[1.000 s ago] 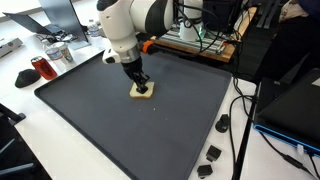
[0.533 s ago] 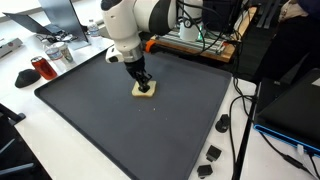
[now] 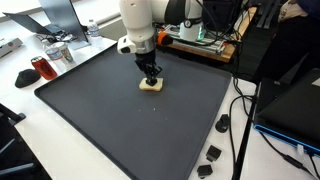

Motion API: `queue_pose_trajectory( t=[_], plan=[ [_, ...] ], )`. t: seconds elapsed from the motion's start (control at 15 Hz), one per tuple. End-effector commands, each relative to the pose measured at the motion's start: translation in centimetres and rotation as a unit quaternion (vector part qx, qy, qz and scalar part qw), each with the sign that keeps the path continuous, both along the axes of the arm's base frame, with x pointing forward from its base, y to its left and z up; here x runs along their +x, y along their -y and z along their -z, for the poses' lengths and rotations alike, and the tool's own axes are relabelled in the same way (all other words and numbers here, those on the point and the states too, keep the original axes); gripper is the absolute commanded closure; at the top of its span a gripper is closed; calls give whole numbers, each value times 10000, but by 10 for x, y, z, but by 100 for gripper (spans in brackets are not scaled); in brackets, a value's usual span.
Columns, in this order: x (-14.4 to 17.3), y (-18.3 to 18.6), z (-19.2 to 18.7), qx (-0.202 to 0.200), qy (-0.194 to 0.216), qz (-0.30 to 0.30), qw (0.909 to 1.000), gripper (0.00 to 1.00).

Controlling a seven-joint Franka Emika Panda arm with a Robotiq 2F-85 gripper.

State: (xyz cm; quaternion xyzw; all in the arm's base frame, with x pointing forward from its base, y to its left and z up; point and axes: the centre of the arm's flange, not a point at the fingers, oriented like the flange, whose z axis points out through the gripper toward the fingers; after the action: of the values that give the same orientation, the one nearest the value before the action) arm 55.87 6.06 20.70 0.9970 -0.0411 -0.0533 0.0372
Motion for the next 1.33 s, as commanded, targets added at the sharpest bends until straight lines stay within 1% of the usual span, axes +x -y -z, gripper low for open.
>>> queue_pose_trajectory(
  t=[0.0,0.47,0.73,0.8,1.07,1.27],
  plan=[
    [-20,-5,-26,-209,92,89,9997,95],
    [-19,-19,-47,-511,54,326,9981,95],
    [-12,-34,-54,-641,2,398,9971,95],
    [-10,-42,-56,-735,33,410,9964,95],
    [0,-73,-66,-1342,187,684,9884,95],
    [7,-99,-75,-1727,202,724,9821,95]
  ],
)
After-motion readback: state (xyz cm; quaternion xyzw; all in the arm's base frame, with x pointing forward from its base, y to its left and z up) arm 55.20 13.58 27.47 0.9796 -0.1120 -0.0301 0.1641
